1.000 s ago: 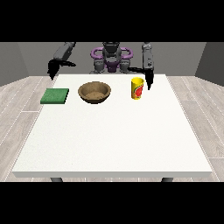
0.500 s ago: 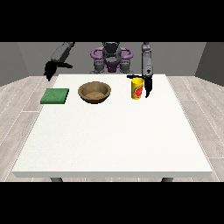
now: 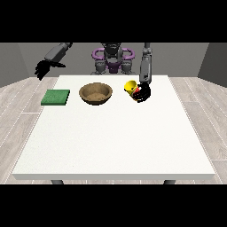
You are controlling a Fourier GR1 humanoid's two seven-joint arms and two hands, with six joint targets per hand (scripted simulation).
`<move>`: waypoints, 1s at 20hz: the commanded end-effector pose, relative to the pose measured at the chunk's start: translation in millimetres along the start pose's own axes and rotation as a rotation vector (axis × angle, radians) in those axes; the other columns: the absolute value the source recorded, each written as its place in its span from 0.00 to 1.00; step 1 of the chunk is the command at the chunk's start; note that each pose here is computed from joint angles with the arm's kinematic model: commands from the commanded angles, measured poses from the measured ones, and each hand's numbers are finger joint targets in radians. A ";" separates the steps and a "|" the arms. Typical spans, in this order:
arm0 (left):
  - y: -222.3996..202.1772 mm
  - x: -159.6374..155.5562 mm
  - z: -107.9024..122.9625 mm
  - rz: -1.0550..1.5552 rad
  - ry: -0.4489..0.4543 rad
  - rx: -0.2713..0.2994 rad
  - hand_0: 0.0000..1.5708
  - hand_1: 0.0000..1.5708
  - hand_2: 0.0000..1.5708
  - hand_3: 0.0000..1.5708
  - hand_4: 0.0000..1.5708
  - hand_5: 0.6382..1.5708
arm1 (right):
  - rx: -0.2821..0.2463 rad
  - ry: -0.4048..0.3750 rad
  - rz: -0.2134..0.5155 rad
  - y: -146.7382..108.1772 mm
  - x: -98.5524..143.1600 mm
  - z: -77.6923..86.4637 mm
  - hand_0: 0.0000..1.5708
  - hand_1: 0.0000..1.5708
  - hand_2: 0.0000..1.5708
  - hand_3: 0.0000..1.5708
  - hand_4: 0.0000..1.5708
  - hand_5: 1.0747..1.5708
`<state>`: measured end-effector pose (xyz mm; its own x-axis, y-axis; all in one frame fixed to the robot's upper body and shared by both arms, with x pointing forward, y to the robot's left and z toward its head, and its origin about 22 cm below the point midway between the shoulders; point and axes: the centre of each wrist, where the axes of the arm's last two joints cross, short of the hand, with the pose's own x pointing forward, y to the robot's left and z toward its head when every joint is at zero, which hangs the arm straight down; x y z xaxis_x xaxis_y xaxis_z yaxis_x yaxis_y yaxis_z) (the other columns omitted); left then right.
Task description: Pick the cup and pour the ball into the bowl, then pick the bowl and place it on the pad
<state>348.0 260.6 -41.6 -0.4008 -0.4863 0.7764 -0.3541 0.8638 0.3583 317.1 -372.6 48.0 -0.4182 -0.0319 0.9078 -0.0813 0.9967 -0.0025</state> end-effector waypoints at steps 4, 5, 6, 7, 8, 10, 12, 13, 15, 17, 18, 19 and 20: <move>-17.4 9.2 -4.3 -0.147 0.036 -0.087 0.86 0.86 1.00 1.00 0.60 0.95 | -0.065 0.101 0.040 -49.7 -6.7 25.7 0.00 0.00 0.00 0.00 0.00 0.97; -27.5 13.0 -2.4 -0.178 0.062 -0.107 0.85 0.85 1.00 1.00 0.62 0.96 | -0.079 0.153 0.022 -37.2 -17.2 28.8 0.00 0.00 0.00 0.00 0.00 0.97; -44.1 28.4 -3.9 -0.188 -0.009 -0.132 0.86 0.86 1.00 1.00 0.63 0.96 | -0.126 0.125 0.015 -60.0 -10.4 25.8 0.00 0.00 0.00 0.00 0.00 0.97; -29.5 17.6 2.6 -0.233 0.050 -0.175 0.87 0.87 1.00 1.00 0.65 0.96 | -0.142 0.225 0.013 -54.6 -24.3 47.3 0.00 0.00 0.04 0.00 0.00 0.97; -52.0 33.3 0.5 -0.245 0.042 -0.212 0.87 0.87 1.00 1.00 0.65 0.96 | -0.152 0.264 0.018 -45.0 -41.0 62.7 0.00 0.00 0.00 0.00 0.00 0.97; -55.1 38.9 -3.1 -0.276 0.063 -0.274 0.88 0.88 1.00 1.00 0.66 0.96 | -0.167 0.320 0.034 -57.7 -41.4 79.6 0.00 0.00 0.00 0.00 0.00 0.98; -81.7 62.9 -8.9 -0.309 0.018 -0.326 0.89 0.89 1.00 1.00 0.69 1.00 | -0.233 0.313 0.047 -54.9 -49.2 79.3 0.00 0.00 0.00 0.00 0.00 0.98; -75.0 69.1 -29.4 -0.338 0.009 -0.295 0.89 0.89 1.00 1.00 0.71 1.00 | -0.204 0.276 0.043 -71.0 -37.4 77.5 0.00 0.00 0.09 0.00 0.00 0.98; -64.7 64.7 -24.5 -0.338 0.007 -0.323 0.89 0.89 1.00 1.00 0.71 1.00 | -0.226 0.274 0.055 -80.9 -37.7 94.0 0.00 0.00 0.00 0.00 0.00 0.97; -95.8 88.0 -20.8 -0.351 0.011 -0.351 0.89 0.89 1.00 1.00 0.71 1.00 | -0.246 0.318 0.044 -85.3 -30.2 75.2 0.00 0.00 0.00 0.00 0.00 0.97; -97.7 92.9 -17.9 -0.355 0.000 -0.351 0.89 0.89 1.00 1.00 0.71 1.00 | -0.236 0.325 0.042 -78.6 -43.3 92.8 0.00 0.00 0.00 0.00 0.00 0.98; -90.2 90.0 -31.2 -0.413 -0.004 -0.326 0.89 0.89 1.00 1.00 0.71 1.00 | -0.225 0.298 0.037 -70.0 -43.7 80.1 0.00 0.00 0.00 0.00 0.00 0.98; -104.7 98.4 -22.8 -0.447 -0.049 -0.328 0.88 0.88 1.00 1.00 0.73 1.00 | -0.226 0.325 0.055 -74.7 -47.5 96.3 0.00 0.00 0.03 0.00 0.00 0.97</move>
<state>365.8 150.4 1.0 -0.2969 -0.7660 0.5701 -0.1860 0.6320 0.7523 264.4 -449.4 -24.8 -0.1233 0.0026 0.9924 0.1387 0.9902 0.0147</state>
